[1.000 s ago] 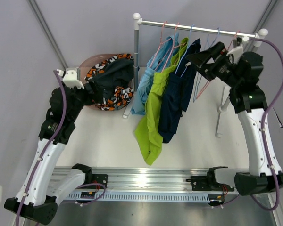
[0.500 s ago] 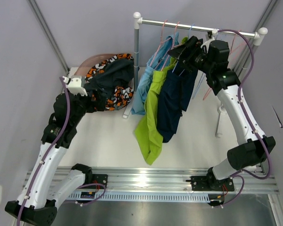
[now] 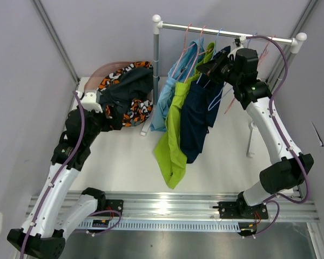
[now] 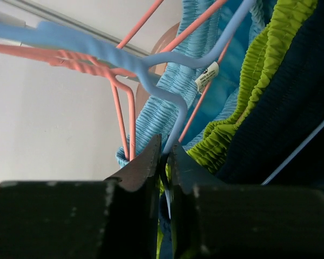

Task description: Remove the shorts from the hanger

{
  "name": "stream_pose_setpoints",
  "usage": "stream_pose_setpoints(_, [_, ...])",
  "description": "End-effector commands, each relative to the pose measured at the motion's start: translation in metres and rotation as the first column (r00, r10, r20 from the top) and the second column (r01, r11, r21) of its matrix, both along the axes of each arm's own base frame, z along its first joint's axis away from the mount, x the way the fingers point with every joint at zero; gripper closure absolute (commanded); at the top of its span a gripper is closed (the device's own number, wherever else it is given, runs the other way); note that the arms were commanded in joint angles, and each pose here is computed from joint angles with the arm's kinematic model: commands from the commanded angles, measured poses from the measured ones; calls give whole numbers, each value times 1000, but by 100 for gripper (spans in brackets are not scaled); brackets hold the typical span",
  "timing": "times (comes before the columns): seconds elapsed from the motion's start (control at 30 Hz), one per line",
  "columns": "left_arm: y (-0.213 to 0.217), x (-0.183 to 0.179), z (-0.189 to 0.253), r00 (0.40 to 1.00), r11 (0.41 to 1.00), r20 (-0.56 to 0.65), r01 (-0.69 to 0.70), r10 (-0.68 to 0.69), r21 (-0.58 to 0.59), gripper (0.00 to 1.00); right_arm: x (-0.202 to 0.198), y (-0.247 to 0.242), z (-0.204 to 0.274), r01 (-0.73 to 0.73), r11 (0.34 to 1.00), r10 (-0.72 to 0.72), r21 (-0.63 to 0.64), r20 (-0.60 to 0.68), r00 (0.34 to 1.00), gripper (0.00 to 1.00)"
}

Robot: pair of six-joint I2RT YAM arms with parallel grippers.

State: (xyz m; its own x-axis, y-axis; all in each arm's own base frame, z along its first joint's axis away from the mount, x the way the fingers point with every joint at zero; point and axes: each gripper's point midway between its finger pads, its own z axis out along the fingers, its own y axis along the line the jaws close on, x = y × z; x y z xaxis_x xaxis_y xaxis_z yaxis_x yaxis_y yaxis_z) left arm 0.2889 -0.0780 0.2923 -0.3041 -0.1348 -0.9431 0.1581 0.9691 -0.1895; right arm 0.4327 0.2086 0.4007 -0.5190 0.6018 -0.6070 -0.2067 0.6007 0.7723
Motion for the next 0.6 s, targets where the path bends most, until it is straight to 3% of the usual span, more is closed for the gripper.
stream_pose_setpoints(0.0, [-6, 3, 10, 999, 999, 40, 21, -20, -28, 1, -17, -6, 34, 11, 1000, -11, 3, 93, 996, 92])
stream_pose_setpoints(0.07, [-9, 4, 13, 999, 999, 42, 36, -35, -26, 1, -23, -8, 43, 15, 1000, -15, 4, 109, 994, 95])
stream_pose_setpoints(0.17, [-33, -2, 31, 984, 986, 75, 164, -161, -38, 1, -28, -10, 55, 11, 1000, -12, 5, 130, 991, 100])
stream_pose_setpoints(0.3, [-83, -18, 63, 918, 927, 144, 376, -371, -7, 1, -39, -14, 79, 15, 1000, -16, 8, 176, 984, 100])
stream_pose_setpoints(0.33, [-110, -37, 84, 842, 858, 195, 514, -503, -8, 1, -42, -16, 84, 19, 1000, -20, 6, 184, 983, 100])
stream_pose_setpoints(0.47, [-163, -77, 129, 618, 651, 345, 758, -706, -26, 1, -56, -24, 108, 36, 999, -36, 6, 230, 972, 100])
stream_pose_setpoints(0.53, [-183, -90, 136, 537, 563, 374, 825, -756, -48, 1, -63, -26, 120, 36, 999, -37, 9, 251, 967, 100])
stream_pose_setpoints(0.57, [-189, -91, 144, 512, 546, 404, 837, -758, -38, 1, -65, -27, 124, 37, 999, -38, 9, 260, 965, 100])
